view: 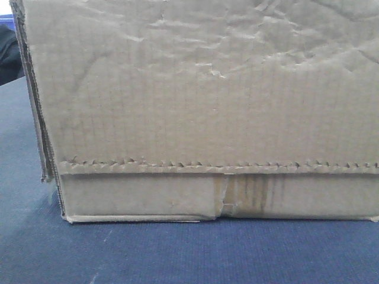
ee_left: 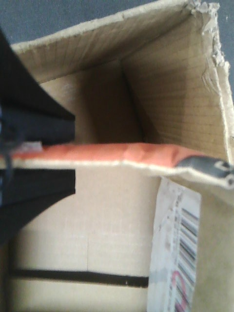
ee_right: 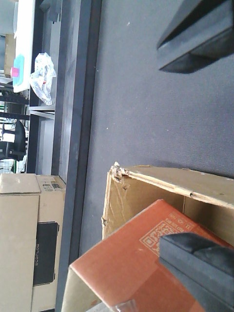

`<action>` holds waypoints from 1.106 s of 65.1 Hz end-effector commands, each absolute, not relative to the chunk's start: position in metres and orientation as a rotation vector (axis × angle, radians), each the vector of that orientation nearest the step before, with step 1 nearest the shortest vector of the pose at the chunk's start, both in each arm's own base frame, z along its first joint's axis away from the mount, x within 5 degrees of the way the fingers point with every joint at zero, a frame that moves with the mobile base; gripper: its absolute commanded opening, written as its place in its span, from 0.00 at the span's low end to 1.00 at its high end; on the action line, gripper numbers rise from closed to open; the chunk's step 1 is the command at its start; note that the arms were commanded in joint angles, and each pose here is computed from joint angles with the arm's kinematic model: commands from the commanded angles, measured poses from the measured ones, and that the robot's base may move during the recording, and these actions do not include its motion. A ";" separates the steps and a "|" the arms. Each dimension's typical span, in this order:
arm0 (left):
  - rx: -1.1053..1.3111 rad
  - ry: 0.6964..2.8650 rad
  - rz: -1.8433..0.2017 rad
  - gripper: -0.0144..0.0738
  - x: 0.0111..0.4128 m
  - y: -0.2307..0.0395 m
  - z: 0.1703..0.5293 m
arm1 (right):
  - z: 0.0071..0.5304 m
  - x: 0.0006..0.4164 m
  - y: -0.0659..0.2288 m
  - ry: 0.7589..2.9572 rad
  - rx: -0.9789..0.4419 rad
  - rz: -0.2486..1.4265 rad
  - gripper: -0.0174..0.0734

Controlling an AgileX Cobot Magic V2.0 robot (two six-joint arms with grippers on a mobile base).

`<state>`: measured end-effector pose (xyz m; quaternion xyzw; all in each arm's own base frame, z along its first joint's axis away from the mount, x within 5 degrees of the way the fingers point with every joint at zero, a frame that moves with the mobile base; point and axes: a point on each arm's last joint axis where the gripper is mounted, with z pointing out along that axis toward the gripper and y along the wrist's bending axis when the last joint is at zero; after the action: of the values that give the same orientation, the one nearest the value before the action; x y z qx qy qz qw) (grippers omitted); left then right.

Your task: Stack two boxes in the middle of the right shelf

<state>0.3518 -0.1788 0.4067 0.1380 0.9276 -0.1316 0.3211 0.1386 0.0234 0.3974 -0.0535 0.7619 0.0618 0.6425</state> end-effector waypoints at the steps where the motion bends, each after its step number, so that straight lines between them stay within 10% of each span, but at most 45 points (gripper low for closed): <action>1: 0.348 2.411 -0.375 0.49 0.349 -0.180 0.413 | 0.399 0.140 0.024 1.732 -0.127 0.139 0.82; 14: 0.338 2.356 -0.408 0.86 0.342 -0.178 0.427 | 0.399 0.140 0.024 1.732 -0.127 0.139 0.82; 39: 0.312 2.187 -0.246 0.84 0.284 -0.132 0.494 | 0.408 0.140 0.024 1.837 -0.134 0.132 0.82; 72: 0.219 2.304 -0.121 0.84 0.288 -0.097 0.480 | 0.433 0.219 0.064 2.301 -0.317 0.141 0.82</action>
<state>0.2876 -0.0960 0.4859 0.0843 0.9071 -0.0451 0.4100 0.2044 0.0591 0.4415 -0.1157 0.8868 0.0651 0.4427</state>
